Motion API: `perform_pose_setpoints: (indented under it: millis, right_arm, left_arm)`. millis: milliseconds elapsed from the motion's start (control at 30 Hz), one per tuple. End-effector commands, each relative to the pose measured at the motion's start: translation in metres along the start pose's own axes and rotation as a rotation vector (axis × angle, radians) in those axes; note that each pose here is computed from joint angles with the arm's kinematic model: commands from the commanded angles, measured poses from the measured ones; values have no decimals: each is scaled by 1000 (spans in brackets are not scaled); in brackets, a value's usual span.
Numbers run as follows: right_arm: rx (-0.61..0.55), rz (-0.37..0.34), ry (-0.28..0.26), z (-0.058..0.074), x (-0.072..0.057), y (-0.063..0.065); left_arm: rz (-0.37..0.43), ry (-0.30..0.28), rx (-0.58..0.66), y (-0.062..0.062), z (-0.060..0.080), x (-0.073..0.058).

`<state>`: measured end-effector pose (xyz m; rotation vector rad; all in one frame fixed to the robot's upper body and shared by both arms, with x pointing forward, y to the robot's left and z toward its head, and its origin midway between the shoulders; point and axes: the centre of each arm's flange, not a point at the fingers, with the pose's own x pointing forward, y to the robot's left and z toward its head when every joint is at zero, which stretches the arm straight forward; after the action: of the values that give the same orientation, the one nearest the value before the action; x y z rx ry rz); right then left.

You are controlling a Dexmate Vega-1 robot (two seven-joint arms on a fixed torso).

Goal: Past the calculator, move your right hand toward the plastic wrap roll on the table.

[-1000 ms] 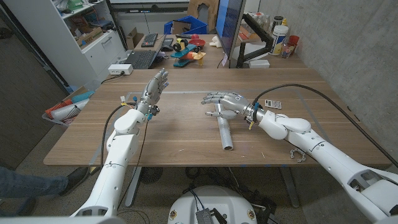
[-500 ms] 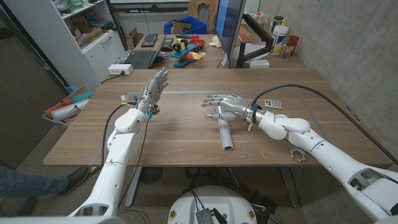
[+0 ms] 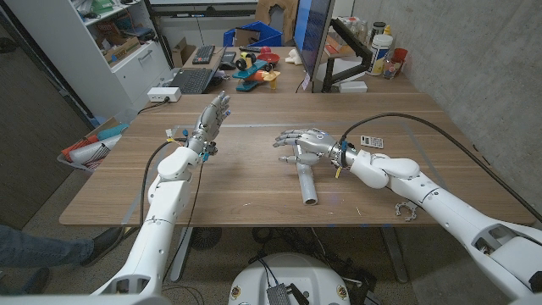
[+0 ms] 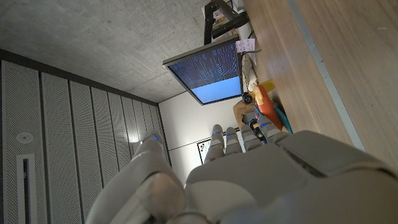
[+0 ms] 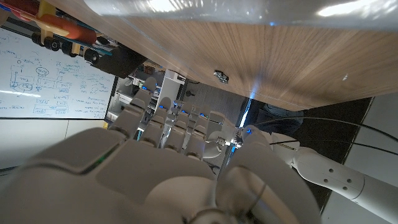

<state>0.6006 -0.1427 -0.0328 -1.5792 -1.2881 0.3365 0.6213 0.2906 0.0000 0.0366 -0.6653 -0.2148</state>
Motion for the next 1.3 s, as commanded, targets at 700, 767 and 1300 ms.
perform_pose_setpoints:
  millis: [700,767,1300]
  right_arm:
    - [-3,19,-3,3,2,10]
    - [-4,22,-3,2,2,11]
    - [-6,33,1,-2,1,10]
  left_arm:
    - [-6,-12,-3,4,-2,6]
    - [-6,-11,-2,4,-2,6]
    - [-7,-11,-5,5,-3,11]
